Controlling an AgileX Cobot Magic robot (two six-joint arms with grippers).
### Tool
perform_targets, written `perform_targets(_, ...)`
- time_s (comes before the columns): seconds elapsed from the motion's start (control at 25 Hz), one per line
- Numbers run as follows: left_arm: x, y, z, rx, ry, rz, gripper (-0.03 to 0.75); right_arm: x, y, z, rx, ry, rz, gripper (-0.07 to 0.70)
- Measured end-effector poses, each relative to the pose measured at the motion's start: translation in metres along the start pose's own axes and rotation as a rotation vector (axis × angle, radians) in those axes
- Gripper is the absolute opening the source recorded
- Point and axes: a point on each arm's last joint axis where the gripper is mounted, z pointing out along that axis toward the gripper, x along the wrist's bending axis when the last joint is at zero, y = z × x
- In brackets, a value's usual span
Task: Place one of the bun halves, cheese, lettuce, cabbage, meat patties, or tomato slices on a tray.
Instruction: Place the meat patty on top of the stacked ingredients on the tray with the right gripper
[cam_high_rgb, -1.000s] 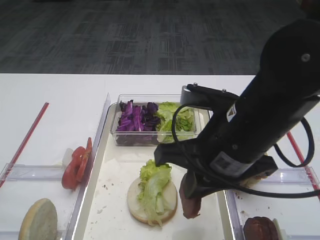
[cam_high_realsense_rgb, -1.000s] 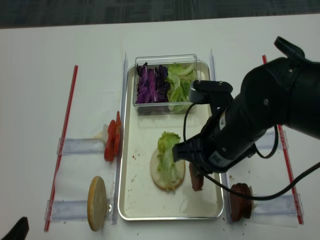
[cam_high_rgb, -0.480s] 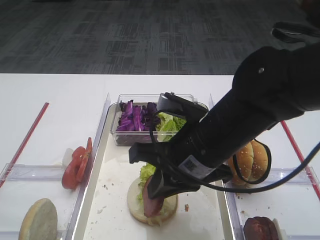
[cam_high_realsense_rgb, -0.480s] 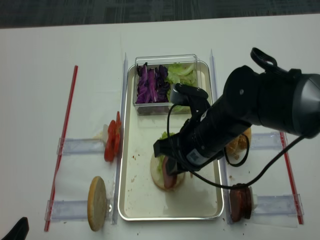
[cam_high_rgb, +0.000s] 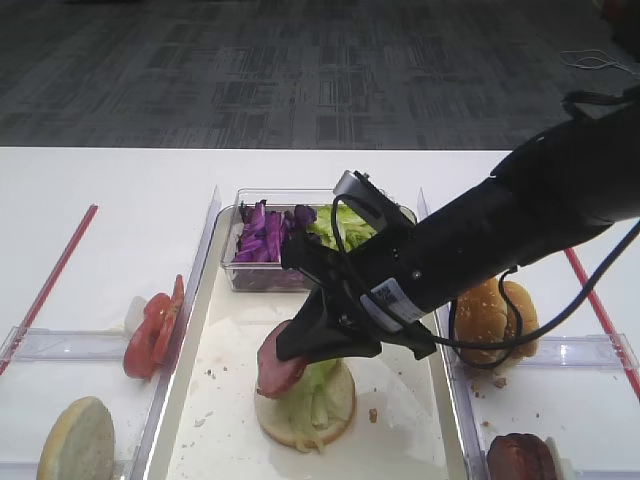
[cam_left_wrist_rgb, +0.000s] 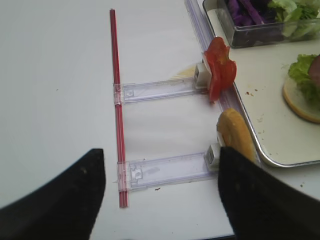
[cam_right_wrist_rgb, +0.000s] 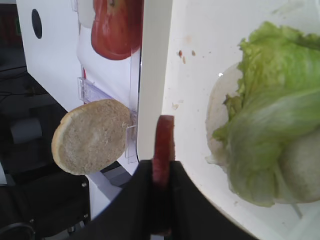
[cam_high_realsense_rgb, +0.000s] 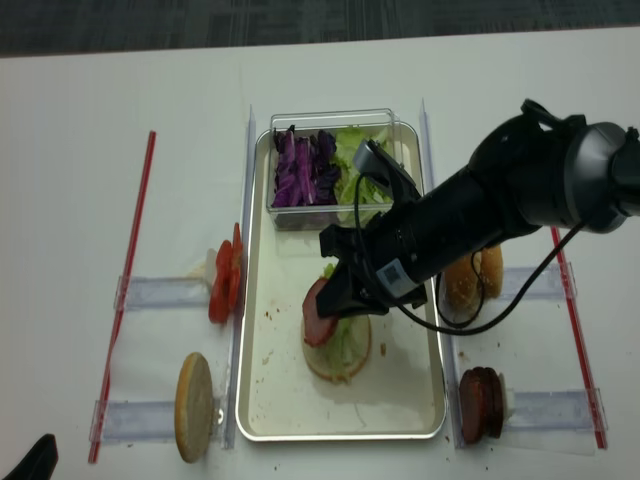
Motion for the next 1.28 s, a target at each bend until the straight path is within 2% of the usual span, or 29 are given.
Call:
perform_targets(0.2, 0.000, 0.000, 0.000, 0.000, 0.000, 0.000, 0.456, -0.009, 0.003, 0.006, 0.007, 0.007, 0.005, 0.097)
perform_targets(0.44, 0.000, 0.000, 0.000, 0.000, 0.000, 0.000, 0.456, -0.019, 0.004, 0.014, 0.026, 0.001, 0.038, 0.097)
perform_targets(1.08, 0.000, 0.000, 0.000, 0.000, 0.000, 0.000, 0.456, -0.028, 0.006, 0.017, 0.004, -0.060, 0.018, 0.097)
perform_targets(1.2, 0.000, 0.000, 0.000, 0.000, 0.000, 0.000, 0.456, -0.028, 0.007, 0.017, 0.002, -0.066, 0.017, 0.120)
perform_targets(1.28, 0.000, 0.000, 0.000, 0.000, 0.000, 0.000, 0.456, -0.028, 0.007, 0.017, 0.002, -0.069, 0.019, 0.174)
